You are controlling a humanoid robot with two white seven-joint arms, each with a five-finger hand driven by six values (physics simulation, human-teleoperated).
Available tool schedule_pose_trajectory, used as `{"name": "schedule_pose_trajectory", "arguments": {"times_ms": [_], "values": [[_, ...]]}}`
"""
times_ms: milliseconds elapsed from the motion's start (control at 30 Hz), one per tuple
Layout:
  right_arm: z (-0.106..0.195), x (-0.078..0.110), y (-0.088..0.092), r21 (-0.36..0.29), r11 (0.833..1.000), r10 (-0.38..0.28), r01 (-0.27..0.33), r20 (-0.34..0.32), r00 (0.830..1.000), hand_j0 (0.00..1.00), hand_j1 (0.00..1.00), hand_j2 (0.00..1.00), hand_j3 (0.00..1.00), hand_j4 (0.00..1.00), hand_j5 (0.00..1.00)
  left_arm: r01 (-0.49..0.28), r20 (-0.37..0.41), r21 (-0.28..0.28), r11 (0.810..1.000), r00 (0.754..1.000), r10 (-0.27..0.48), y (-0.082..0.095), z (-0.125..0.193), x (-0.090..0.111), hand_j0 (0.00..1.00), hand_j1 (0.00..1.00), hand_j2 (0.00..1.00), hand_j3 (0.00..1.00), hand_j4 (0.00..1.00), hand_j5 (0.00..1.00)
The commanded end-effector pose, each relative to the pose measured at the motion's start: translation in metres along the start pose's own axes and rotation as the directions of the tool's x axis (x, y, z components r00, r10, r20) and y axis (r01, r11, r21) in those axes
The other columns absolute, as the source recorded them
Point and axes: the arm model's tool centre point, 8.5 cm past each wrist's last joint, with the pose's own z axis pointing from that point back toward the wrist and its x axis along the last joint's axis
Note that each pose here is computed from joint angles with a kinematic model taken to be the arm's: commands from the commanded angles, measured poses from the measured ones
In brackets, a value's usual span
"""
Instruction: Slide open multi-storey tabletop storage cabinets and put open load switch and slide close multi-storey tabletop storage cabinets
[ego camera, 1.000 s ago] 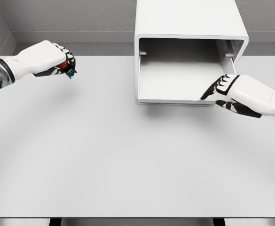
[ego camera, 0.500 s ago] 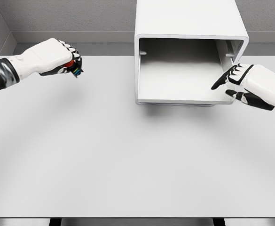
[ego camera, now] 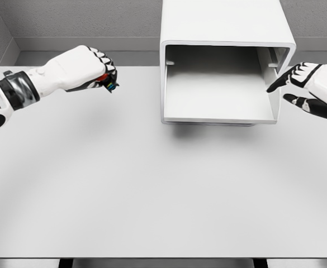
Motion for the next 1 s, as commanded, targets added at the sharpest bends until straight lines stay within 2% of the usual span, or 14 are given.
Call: {"name": "schedule_pose_trajectory", "arguments": {"times_ms": [0, 167, 233, 333, 567, 667, 967], "values": [[0.006, -0.011, 0.001, 0.007, 1.0, -0.012, 0.012, -0.036, 0.999, 0.58, 0.58, 0.58, 0.58, 0.58, 0.58, 0.015, 0.02, 0.032, 0.999, 1.0, -0.016, 0.01, -0.002, 0.009, 0.4, 0.4, 0.4, 0.4, 0.4, 0.4], [0.02, -0.029, -0.001, 0.012, 1.0, -0.016, 0.017, -0.101, 0.995, 0.58, 0.58, 0.58, 0.58, 0.58, 0.58, 0.04, 0.044, 0.057, 0.998, 0.998, -0.042, 0.018, -0.002, 0.021, 0.4, 0.4, 0.4, 0.4, 0.4, 0.4], [0.022, -0.034, 0.0, 0.018, 1.0, -0.018, 0.021, -0.116, 0.993, 0.58, 0.58, 0.58, 0.58, 0.58, 0.58, 0.05, 0.063, 0.084, 0.995, 0.996, -0.056, 0.026, -0.005, 0.03, 0.4, 0.4, 0.4, 0.4, 0.4, 0.4], [0.027, -0.039, 0.004, 0.026, 0.999, -0.027, 0.031, -0.137, 0.99, 0.59, 0.59, 0.59, 0.59, 0.59, 0.59, 0.055, 0.077, 0.095, 0.994, 0.995, -0.062, 0.027, -0.006, 0.038, 0.4, 0.4, 0.4, 0.4, 0.4, 0.4], [0.041, -0.037, 0.034, 0.083, 0.993, -0.069, 0.083, -0.164, 0.984, 0.59, 0.59, 0.59, 0.59, 0.59, 0.59, 0.068, 0.116, 0.152, 0.986, 0.99, -0.086, 0.041, -0.008, 0.057, 0.4, 0.4, 0.4, 0.4, 0.4, 0.4], [0.052, -0.038, 0.036, 0.081, 0.993, -0.073, 0.09, -0.191, 0.979, 0.59, 0.59, 0.59, 0.59, 0.59, 0.59, 0.078, 0.132, 0.179, 0.981, 0.986, -0.102, 0.048, -0.009, 0.066, 0.4, 0.4, 0.4, 0.4, 0.4, 0.4], [0.06, -0.035, 0.052, 0.112, 0.987, -0.094, 0.118, -0.206, 0.974, 0.59, 0.59, 0.59, 0.59, 0.59, 0.59, 0.047, 0.159, 0.205, 0.978, 0.984, -0.08, 0.047, -0.016, 0.077, 0.4, 0.4, 0.4, 0.4, 0.4, 0.4]]}}
